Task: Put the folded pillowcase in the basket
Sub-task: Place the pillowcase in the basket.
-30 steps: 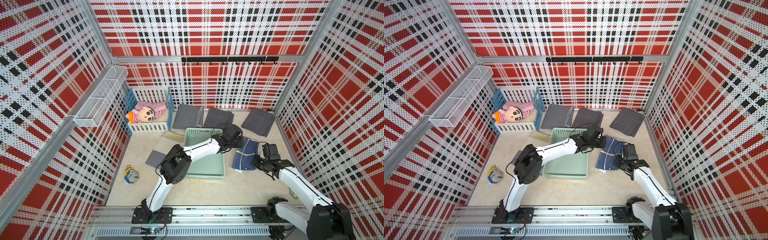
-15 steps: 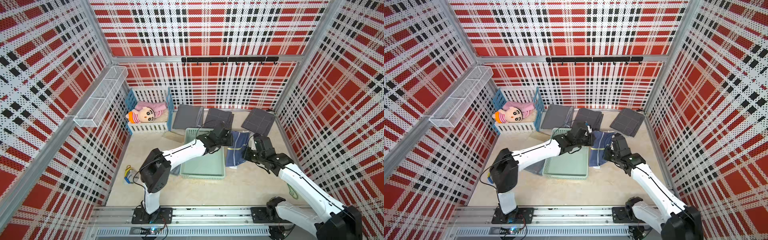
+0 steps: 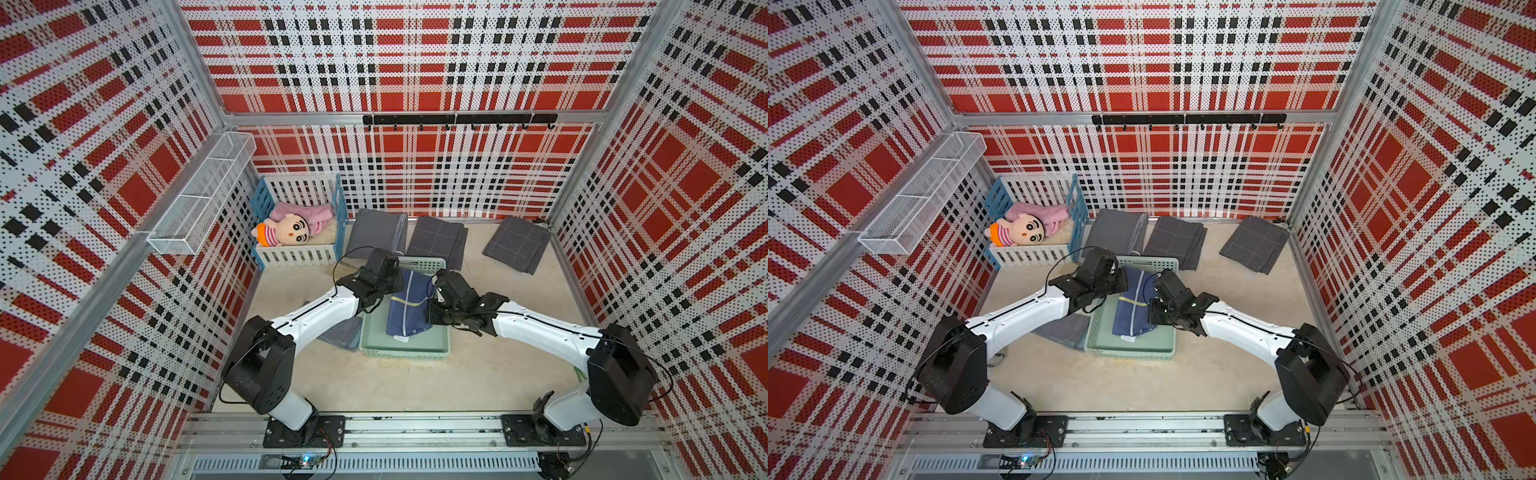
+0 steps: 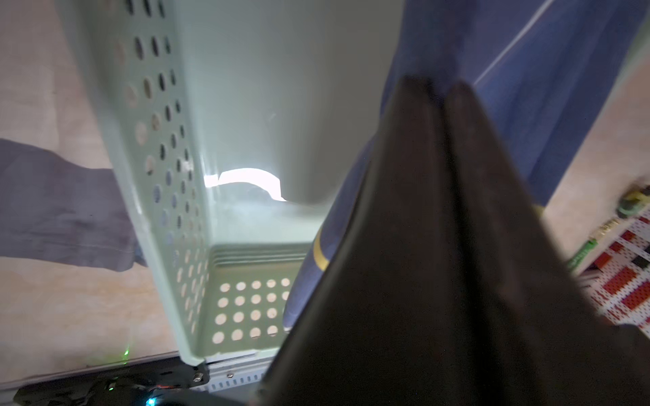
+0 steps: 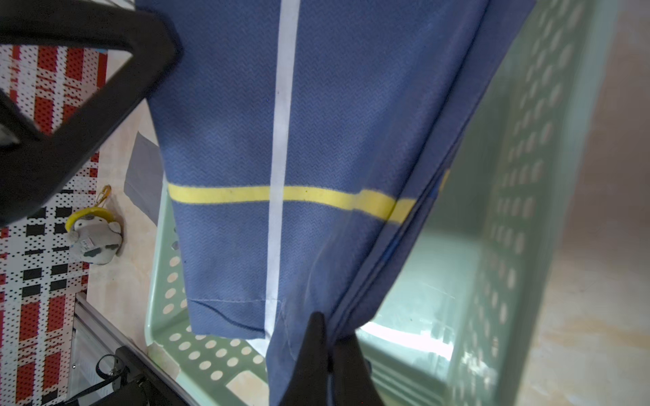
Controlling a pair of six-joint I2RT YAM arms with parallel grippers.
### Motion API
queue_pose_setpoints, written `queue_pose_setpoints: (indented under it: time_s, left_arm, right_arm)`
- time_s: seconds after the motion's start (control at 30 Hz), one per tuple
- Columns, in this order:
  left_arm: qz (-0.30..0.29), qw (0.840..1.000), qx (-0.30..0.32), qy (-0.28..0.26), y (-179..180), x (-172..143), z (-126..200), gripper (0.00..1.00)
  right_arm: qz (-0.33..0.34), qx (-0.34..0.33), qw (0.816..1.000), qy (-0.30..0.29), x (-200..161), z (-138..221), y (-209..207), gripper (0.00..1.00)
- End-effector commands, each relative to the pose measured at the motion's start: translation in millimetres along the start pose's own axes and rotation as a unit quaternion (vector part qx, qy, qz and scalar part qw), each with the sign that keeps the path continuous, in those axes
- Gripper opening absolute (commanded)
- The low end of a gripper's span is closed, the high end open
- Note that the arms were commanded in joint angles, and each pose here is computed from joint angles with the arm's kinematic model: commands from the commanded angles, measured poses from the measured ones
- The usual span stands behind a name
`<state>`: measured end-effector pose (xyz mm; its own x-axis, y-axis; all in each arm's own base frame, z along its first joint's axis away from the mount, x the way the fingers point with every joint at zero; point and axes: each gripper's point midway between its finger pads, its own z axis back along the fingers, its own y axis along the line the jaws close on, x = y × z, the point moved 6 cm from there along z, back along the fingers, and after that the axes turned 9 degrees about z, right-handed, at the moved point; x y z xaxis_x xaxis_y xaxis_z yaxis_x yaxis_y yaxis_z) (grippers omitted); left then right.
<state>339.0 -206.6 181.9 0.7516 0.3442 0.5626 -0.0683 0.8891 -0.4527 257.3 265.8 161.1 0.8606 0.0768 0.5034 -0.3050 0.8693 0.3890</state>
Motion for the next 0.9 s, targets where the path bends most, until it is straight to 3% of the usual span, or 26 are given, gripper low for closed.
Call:
queue_pose_setpoints:
  time_s: [0.0, 0.37, 0.47, 0.5, 0.53, 0.7, 0.73, 0.87]
  left_arm:
    - [-0.021, 1.0, 0.019, -0.011, 10.2, -0.6, -7.7, 0.0]
    - [-0.027, 0.998, 0.054, -0.013, 27.0, 3.8, -45.9, 0.0]
    - [-0.025, 0.998, 0.062, -0.013, 32.0, 4.3, -49.1, 0.0]
    - [-0.026, 0.998, 0.06, -0.015, 31.5, 4.4, -47.7, 0.08]
    - [-0.026, 0.998, 0.057, -0.018, 30.2, 5.6, -45.1, 0.17]
    - [-0.029, 0.999, 0.016, -0.037, 15.7, 14.6, -23.5, 0.45]
    - [-0.032, 0.999, 0.011, -0.037, 14.1, 14.1, -21.1, 0.49]
    - [-0.036, 0.998, 0.001, -0.054, 6.6, 16.9, -5.3, 0.5]
  right_arm:
    - [0.001, 0.01, 1.0, 0.001, 1.4, -18.5, 4.2, 0.0]
    - [0.006, -0.02, 1.0, 0.019, -7.3, -40.3, -4.2, 0.0]
    - [0.008, -0.022, 1.0, 0.019, -7.2, -37.6, -3.3, 0.29]
    - [0.009, -0.026, 0.999, 0.016, -6.5, -34.9, -3.4, 0.42]
    - [0.012, -0.028, 0.999, 0.012, -5.1, -30.6, -2.6, 0.47]
    - [0.027, -0.064, 0.998, -0.002, 2.2, -9.3, 0.7, 0.51]
    - [0.032, -0.076, 0.997, -0.002, 4.8, -5.4, 1.1, 0.52]
    - [0.043, -0.096, 0.994, -0.015, 12.3, 9.3, 5.7, 0.56]
